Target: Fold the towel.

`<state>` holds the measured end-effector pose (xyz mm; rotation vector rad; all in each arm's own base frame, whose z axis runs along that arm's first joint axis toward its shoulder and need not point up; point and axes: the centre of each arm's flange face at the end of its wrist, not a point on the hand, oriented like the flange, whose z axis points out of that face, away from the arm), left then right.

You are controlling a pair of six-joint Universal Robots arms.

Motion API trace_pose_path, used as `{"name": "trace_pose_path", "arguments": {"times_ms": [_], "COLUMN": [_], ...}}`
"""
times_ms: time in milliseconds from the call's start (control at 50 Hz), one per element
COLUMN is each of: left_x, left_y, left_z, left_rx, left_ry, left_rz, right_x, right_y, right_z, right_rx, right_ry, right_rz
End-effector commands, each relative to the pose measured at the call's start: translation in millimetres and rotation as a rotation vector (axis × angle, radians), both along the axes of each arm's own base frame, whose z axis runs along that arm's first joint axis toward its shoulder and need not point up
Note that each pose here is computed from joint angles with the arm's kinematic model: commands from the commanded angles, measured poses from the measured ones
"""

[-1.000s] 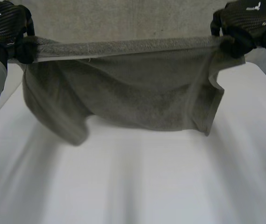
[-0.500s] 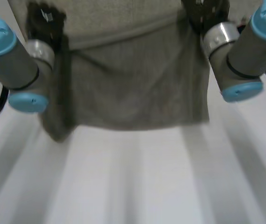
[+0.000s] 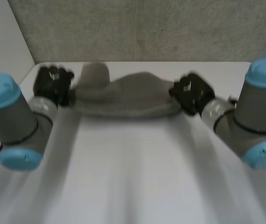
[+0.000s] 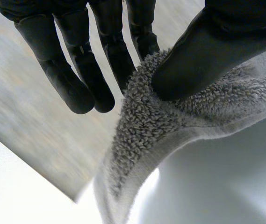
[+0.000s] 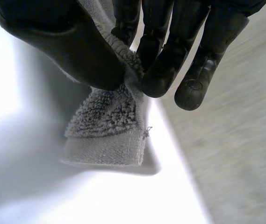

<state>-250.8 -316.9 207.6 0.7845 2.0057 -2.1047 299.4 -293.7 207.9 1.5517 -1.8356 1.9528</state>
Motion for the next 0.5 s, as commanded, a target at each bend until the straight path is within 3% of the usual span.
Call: {"name": "trace_pose_path", "arguments": {"times_ms": [20, 180, 320, 500], "left_x": [9, 12, -2, 6], "left_y": [39, 60, 78, 88], "left_z": [-45, -36, -38, -36], "left_rx": [0.157, 0.162, 0.156, 0.176], "left_ry": [-0.067, -0.134, -0.199, -0.205], "left_rz": [-0.015, -0.038, -0.108, -0.103], "right_x": [-27, -68, -80, -81], "right_y": [22, 6, 4, 4], "right_z": [-33, 11, -2, -33], "right_rx": [0.094, -0.006, 0.037, 0.121], "right_ry": [0.111, 0.036, 0.052, 0.084], "right_rz": [-0.053, -0.219, -0.25, -0.255]}}
